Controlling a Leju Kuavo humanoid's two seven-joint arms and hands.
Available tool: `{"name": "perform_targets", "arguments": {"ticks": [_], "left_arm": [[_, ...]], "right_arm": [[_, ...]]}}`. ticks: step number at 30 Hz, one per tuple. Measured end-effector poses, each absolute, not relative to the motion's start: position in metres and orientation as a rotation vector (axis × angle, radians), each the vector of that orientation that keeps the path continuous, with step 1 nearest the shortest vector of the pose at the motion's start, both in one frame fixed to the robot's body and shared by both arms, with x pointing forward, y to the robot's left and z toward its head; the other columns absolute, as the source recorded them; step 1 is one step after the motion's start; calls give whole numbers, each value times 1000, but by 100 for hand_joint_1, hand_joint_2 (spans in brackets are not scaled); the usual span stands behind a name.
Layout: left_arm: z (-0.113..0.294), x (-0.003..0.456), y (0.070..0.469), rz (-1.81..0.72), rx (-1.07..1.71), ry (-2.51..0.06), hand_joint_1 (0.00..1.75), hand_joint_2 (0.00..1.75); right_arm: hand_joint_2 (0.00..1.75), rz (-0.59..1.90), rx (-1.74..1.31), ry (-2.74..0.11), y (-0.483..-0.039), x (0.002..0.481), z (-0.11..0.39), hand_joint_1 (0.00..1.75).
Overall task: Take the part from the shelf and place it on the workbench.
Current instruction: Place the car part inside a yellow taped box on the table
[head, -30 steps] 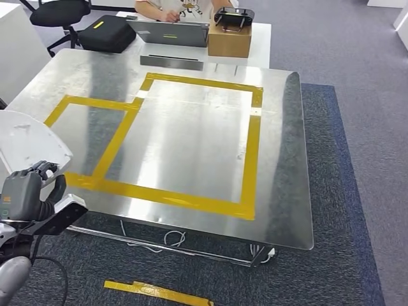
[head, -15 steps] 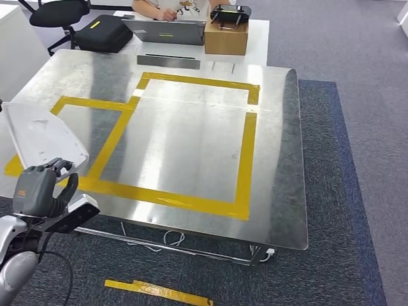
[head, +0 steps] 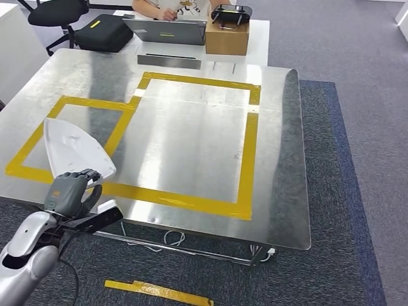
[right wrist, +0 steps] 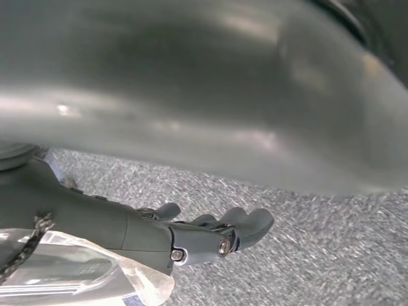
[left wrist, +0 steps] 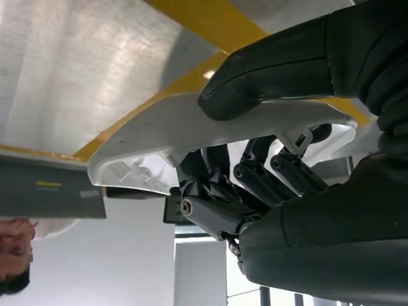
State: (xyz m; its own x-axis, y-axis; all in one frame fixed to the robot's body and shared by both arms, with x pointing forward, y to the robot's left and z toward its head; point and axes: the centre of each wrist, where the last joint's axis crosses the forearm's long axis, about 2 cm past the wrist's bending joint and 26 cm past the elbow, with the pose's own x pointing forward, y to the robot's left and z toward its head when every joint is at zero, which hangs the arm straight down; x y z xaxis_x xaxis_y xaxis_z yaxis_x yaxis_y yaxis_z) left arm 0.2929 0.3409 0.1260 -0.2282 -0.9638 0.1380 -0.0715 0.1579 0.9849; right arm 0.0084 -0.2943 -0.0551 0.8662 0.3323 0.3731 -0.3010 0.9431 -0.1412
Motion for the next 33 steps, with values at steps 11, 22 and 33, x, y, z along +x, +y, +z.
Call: {"name": "perform_targets", "arguments": {"ticks": [11, 22, 33], "left_arm": [[113, 300, 335, -1262, 1011, -1452, 175, 175], [105, 301, 326, -1323, 975, -1410, 175, 175], [95, 303, 316, -1428, 961, -1376, 175, 175]], "right_arm": [[0, 335, -76, -393, -294, 4, -55, 0], [0, 341, -69, -397, -292, 4, -54, 0], [0, 341, -65, -386, -291, 4, -54, 0]]}}
